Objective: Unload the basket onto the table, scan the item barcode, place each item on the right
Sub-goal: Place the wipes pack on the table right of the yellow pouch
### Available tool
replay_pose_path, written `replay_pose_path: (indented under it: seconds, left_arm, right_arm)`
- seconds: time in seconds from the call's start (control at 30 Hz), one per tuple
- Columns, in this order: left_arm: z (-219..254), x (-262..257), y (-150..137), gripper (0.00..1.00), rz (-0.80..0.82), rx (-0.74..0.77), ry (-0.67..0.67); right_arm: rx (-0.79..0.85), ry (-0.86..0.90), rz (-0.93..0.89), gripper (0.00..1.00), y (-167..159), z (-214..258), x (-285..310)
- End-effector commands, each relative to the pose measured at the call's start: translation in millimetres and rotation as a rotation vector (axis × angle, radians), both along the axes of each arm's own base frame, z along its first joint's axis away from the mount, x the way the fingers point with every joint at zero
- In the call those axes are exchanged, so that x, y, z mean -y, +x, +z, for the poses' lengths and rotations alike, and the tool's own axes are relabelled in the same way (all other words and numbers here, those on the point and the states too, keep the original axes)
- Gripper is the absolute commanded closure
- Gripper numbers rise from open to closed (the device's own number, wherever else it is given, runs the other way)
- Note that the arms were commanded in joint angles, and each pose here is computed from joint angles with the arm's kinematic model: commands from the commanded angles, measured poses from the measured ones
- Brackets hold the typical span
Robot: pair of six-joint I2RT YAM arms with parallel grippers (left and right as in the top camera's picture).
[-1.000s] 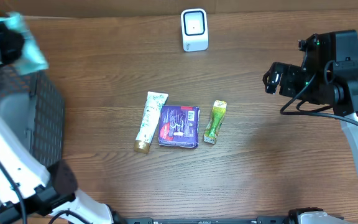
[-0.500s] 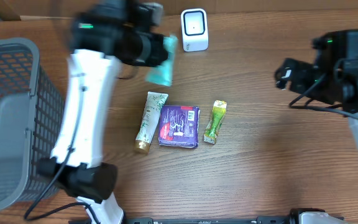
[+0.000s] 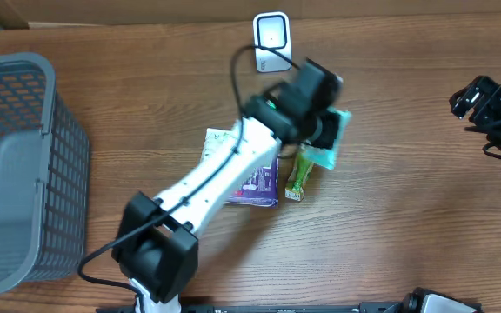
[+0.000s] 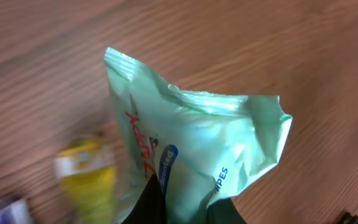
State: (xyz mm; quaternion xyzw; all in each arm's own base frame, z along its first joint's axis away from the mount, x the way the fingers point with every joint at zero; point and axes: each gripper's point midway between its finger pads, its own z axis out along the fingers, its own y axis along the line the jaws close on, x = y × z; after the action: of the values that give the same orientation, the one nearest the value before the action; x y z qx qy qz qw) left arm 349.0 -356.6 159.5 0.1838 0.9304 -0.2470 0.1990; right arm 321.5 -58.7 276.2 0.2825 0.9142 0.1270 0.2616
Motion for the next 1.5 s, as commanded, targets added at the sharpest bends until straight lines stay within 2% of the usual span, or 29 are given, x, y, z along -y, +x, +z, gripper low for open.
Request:
replay_pose_path:
  seconds: [0.0,0.1,0.27,0.43,0.6,0.73,0.77,0.8,0.87,0.9,0.93,1.03,1.23,1.47]
  left_arm:
    - [-23.8,7.2,-13.8,0.96,0.037,0.019,0.062]
    - [-51.0,5.7,-18.5,0.96,0.090,0.016,0.123]
    - [-96.6,9.3,-28.7,0.96,0.068,-0.036,0.201]
    - [-130.6,-8.3,-26.3,0.96,0.112,-0.077,0.297]
    - [-138.0,-40.2,-17.9,0.96,0.233,-0.127,0.361]
    - [-135.7,-49.6,-1.8,0.96,0.268,-0.121,0.340]
    - [-133.1,-45.7,0.7,0.89,0.242,-0.116,0.321]
    - [-128.2,-40.7,2.8,0.75,0.197,-0.112,0.302]
    - [-115.1,-30.9,8.0,0.23,0.114,-0.093,0.267]
    - [-105.6,-27.0,11.2,0.03,0.083,-0.081,0.257]
    - [-94.5,-25.0,15.6,0.00,0.071,-0.067,0.254]
    - [-51.8,-23.9,30.2,0.00,0.049,-0.024,0.250]
    - [60.6,-47.0,58.1,0.01,0.096,0.069,0.198]
    - [152.7,-104.9,60.2,0.00,0.175,0.147,0.163]
  right_arm:
    - [0.051,-0.003,0.011,0.01,-0.9,17.1,-3.0]
    - [0.049,-0.002,0.011,0.01,-1.3,16.8,-3.1]
    - [0.042,0.000,0.011,0.01,-2.6,15.9,-3.5]
    - [0.039,-0.002,0.014,0.00,-3.2,15.5,-3.6]
    - [0.039,-0.002,0.014,0.00,-3.2,15.5,-3.6]
    - [0.035,-0.001,0.014,0.00,-2.4,14.2,-3.4]
    - [0.031,0.001,0.014,0.00,-1.8,13.0,-3.2]
    - [0.027,0.002,0.014,0.00,-1.3,11.6,-3.0]
    - [0.011,0.008,0.014,0.00,-0.9,7.8,-3.0]
    - [0.003,0.011,0.014,0.00,-0.7,5.9,-3.0]
    - [-0.006,0.014,0.014,0.00,-0.9,3.8,-3.0]
    - [-0.027,0.021,0.014,0.00,-1.2,-1.0,-3.2]
    - [-0.051,0.018,0.076,0.00,0.2,-8.2,-15.9]
    - [-0.149,0.031,0.258,0.00,-0.2,-45.1,-57.5]
